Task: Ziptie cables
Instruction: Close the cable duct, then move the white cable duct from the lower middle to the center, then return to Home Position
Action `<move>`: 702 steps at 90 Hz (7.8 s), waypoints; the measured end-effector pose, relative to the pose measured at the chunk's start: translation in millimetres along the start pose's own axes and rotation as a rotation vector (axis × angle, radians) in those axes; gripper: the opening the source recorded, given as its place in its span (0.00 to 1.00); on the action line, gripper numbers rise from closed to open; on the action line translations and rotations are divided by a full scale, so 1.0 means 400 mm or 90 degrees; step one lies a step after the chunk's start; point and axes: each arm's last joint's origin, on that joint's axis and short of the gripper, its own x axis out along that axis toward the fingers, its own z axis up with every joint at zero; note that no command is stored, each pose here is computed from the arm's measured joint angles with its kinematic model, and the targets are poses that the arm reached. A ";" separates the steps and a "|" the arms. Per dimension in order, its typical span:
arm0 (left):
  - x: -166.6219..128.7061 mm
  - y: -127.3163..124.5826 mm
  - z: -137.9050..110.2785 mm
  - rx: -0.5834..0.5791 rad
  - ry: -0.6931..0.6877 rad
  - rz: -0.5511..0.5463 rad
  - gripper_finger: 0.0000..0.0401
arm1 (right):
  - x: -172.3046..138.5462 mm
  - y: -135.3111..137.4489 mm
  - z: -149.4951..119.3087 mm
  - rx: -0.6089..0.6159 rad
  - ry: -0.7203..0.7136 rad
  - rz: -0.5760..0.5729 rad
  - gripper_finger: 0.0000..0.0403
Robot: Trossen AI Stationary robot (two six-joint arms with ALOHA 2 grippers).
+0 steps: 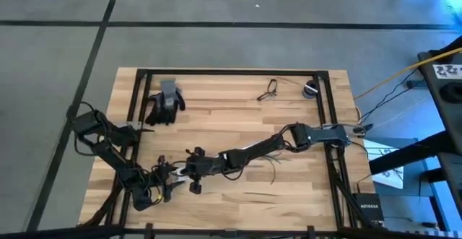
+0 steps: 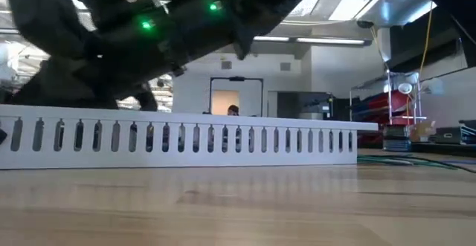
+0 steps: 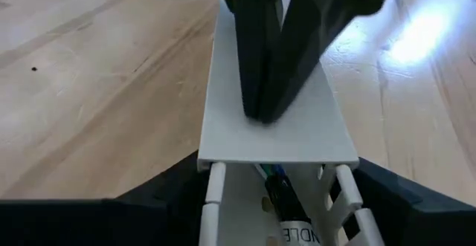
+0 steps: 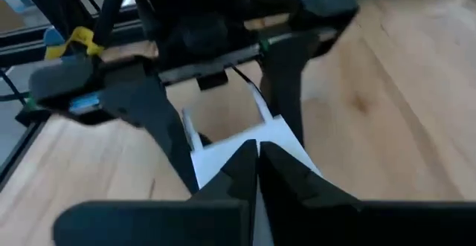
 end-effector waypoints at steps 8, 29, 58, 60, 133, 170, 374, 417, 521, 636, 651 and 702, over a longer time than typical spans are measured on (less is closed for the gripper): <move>0.004 0.001 0.002 0.005 0.010 0.001 0.56 | 0.001 0.001 0.001 -0.011 0.001 0.003 0.01; 0.022 -0.004 0.021 0.051 0.087 -0.030 0.64 | 0.001 0.002 0.000 -0.023 0.002 0.001 0.01; -0.056 -0.003 0.056 0.009 0.150 -0.101 0.70 | 0.001 0.007 0.000 -0.022 -0.004 0.007 0.01; -0.061 -0.003 0.053 0.005 0.155 -0.101 0.70 | 0.001 0.007 0.000 -0.022 -0.004 0.007 0.01; -0.055 0.001 -0.017 -0.029 0.040 -0.042 0.59 | -0.138 0.024 0.159 -0.099 0.002 -0.033 0.01; -0.055 -0.005 -0.016 -0.034 0.043 -0.054 0.59 | -0.225 0.021 0.104 -0.138 0.218 -0.079 0.01; -0.051 0.039 0.350 -0.047 0.069 -0.063 0.74 | -0.522 -0.080 0.158 -0.235 0.385 -0.128 0.01; 0.176 0.081 0.296 -0.060 0.248 -0.013 0.74 | -0.735 -0.181 -0.127 -0.110 0.434 -0.173 0.01; 0.165 0.328 0.572 0.222 0.159 0.121 0.37 | -0.884 -0.233 0.034 -0.150 0.224 -0.208 0.01; -0.028 0.462 0.366 -0.022 -0.165 -0.052 0.11 | -1.134 -0.326 -0.241 0.034 -0.337 -0.135 0.01; -0.038 0.454 0.324 -0.037 -0.223 -0.093 0.11 | -1.135 -0.328 -0.269 0.048 -0.369 -0.140 0.01; -0.066 0.452 0.276 -0.029 -0.278 -0.130 0.11 | -1.088 -0.339 -0.327 0.048 -0.383 -0.094 0.01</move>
